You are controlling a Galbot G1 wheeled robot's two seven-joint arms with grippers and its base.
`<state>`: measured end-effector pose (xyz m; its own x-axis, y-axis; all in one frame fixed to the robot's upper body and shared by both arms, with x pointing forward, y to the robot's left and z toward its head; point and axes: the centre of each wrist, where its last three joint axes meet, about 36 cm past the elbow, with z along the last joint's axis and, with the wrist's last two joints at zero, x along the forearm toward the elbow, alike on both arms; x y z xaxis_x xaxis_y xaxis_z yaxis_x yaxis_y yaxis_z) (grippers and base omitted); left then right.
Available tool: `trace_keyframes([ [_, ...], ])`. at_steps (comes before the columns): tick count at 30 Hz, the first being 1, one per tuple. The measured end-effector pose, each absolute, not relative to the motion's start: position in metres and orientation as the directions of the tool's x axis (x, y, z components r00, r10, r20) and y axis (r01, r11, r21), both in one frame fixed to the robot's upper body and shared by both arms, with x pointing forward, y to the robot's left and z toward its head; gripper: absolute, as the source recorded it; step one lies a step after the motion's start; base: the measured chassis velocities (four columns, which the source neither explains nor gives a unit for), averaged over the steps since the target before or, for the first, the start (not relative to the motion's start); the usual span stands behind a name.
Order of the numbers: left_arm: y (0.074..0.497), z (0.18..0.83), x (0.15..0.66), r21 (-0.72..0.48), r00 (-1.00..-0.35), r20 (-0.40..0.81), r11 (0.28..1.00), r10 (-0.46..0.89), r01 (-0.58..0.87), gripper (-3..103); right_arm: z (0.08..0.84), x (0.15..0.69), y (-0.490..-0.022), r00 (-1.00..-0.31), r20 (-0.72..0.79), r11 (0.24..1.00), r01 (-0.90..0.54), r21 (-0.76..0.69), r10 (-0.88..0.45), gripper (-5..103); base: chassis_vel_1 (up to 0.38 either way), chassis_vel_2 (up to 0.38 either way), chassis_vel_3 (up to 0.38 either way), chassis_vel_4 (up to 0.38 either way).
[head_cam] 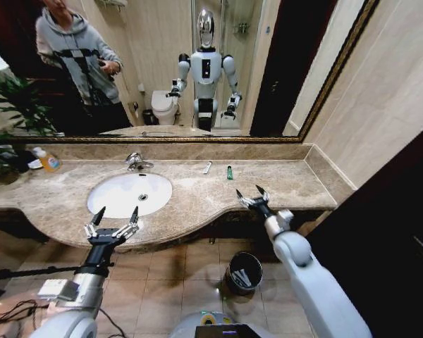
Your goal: Pick up the trash from the sink and place it in the trash bin.
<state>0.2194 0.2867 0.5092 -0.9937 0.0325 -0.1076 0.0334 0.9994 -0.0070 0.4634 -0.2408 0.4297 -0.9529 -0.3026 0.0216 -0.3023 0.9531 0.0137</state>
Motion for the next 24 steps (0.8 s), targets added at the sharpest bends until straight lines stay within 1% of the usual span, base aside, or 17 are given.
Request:
trace_keyframes([
  [2, 0.287, 0.509, 0.219, -0.007, -0.994, -0.108, 0.999, 0.032, 0.033, 100, 0.428, 0.473, -0.238, -0.951, 0.03, 0.952, -0.307, 0.019, -0.307, 99, 0.0, 0.0, 0.0, 0.0],
  [5, 0.287, 0.509, 0.219, -0.007, -0.994, -0.108, 0.999, 0.032, 0.033, 100, 0.43, 0.523, -0.226, -0.949, 0.048, 0.95, -0.311, 0.028, -0.312, 99, 0.0, 0.0, 0.0, 0.0],
  [6, 0.287, 0.509, 0.219, -0.007, -0.994, -0.108, 0.999, 0.032, 0.033, 100, 0.43, 0.523, -0.226, -0.949, 0.048, 0.95, -0.311, 0.028, -0.312, 99, 0.0, 0.0, 0.0, 0.0],
  [8, 0.287, 0.509, 0.219, -0.007, -0.994, -0.108, 0.999, 0.033, 0.033, 100, 0.435, 0.555, -0.218, -0.95, 0.054, 0.951, -0.308, 0.02, -0.309, 99, 0.0, 0.0, 0.0, 0.0],
  [9, 0.287, 0.509, 0.219, -0.007, -0.994, -0.108, 0.999, 0.033, 0.033, 100, 0.435, 0.555, -0.218, -0.95, 0.054, 0.951, -0.308, 0.02, -0.309, 99, 0.0, 0.0, 0.0, 0.0],
  [12, 0.287, 0.509, 0.219, -0.007, -0.994, -0.108, 0.999, 0.032, 0.033, 100, 0.435, 0.585, -0.205, -0.949, 0.071, 0.952, -0.306, 0.008, -0.306, 99, 0.0, 0.0, 0.0, 0.0],
  [16, 0.287, 0.509, 0.219, -0.007, -0.994, -0.108, 0.999, 0.033, 0.033, 100, 0.43, 0.599, -0.195, -0.946, 0.092, 0.95, -0.311, 0.007, -0.31, 99, 0.0, 0.0, 0.0, 0.0],
  [20, 0.287, 0.509, 0.219, -0.007, -0.994, -0.108, 0.999, 0.032, 0.033, 100, 0.416, 0.622, -0.178, -0.952, 0.085, 0.953, -0.299, -0.04, -0.295, 100, 0.0, 0.0, 0.0, 0.0],
  [24, 0.287, 0.509, 0.219, -0.007, -0.994, -0.108, 0.999, 0.032, 0.033, 100, 0.411, 0.633, -0.171, -0.954, 0.1, 0.957, -0.288, -0.044, -0.282, 100, 0.0, 0.0, 0.0, 0.0],
])
